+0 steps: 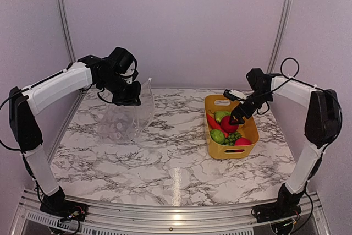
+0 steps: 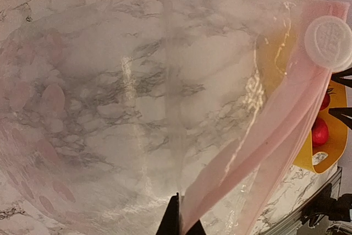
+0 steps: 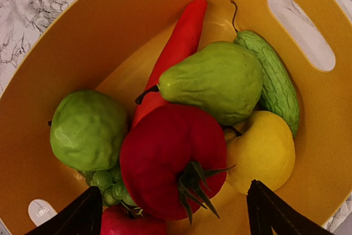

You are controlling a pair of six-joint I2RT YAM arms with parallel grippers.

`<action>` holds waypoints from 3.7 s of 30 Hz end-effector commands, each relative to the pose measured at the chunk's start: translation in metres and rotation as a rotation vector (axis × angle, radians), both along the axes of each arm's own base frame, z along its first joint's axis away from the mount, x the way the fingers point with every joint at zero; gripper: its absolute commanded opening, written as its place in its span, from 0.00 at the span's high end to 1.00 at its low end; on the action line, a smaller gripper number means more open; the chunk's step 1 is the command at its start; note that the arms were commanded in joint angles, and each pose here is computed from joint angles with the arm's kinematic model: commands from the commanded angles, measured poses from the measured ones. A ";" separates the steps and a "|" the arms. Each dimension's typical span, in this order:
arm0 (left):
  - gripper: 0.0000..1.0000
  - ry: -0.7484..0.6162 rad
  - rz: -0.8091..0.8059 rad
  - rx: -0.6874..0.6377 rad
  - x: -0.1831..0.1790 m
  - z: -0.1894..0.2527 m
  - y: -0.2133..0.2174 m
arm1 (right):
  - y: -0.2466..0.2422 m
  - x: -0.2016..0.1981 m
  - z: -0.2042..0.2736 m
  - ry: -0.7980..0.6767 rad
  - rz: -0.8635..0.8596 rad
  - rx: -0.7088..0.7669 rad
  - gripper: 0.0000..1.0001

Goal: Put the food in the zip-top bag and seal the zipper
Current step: Pick up the fake vegetable from the bin, then place the fake vegetable in the zipper food storage bag.

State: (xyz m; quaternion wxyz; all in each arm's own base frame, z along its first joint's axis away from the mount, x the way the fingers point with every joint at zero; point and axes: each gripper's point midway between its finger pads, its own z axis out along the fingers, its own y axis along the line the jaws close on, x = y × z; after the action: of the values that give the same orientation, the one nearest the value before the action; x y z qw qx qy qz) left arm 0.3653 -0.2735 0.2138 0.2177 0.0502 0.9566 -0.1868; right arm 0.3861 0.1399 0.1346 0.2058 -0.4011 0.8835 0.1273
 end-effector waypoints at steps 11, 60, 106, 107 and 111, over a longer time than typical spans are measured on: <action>0.98 0.019 -0.004 -0.070 -0.004 -0.005 -0.018 | 0.011 -0.003 -0.023 0.181 -0.003 0.122 0.12; 0.98 -0.014 -0.053 -0.463 -0.002 0.055 -0.093 | 0.277 -0.063 0.182 -0.241 0.494 0.572 0.59; 1.00 -0.056 -0.049 -0.389 -0.010 0.049 -0.072 | 0.205 -0.052 0.198 -0.432 0.382 0.383 0.13; 1.00 -0.057 -0.048 -0.384 -0.010 0.048 -0.072 | 0.197 -0.048 0.198 -0.434 0.364 0.374 0.14; 1.00 -0.056 -0.052 -0.358 -0.009 0.045 -0.070 | 0.152 -0.032 0.192 -0.429 0.284 0.323 0.15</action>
State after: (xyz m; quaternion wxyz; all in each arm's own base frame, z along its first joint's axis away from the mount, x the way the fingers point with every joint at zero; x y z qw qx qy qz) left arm 0.3593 -0.3506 0.2669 0.2487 0.0318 0.8889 -0.3835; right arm 0.3439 0.3336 0.3414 0.4492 -0.5169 0.6913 0.2304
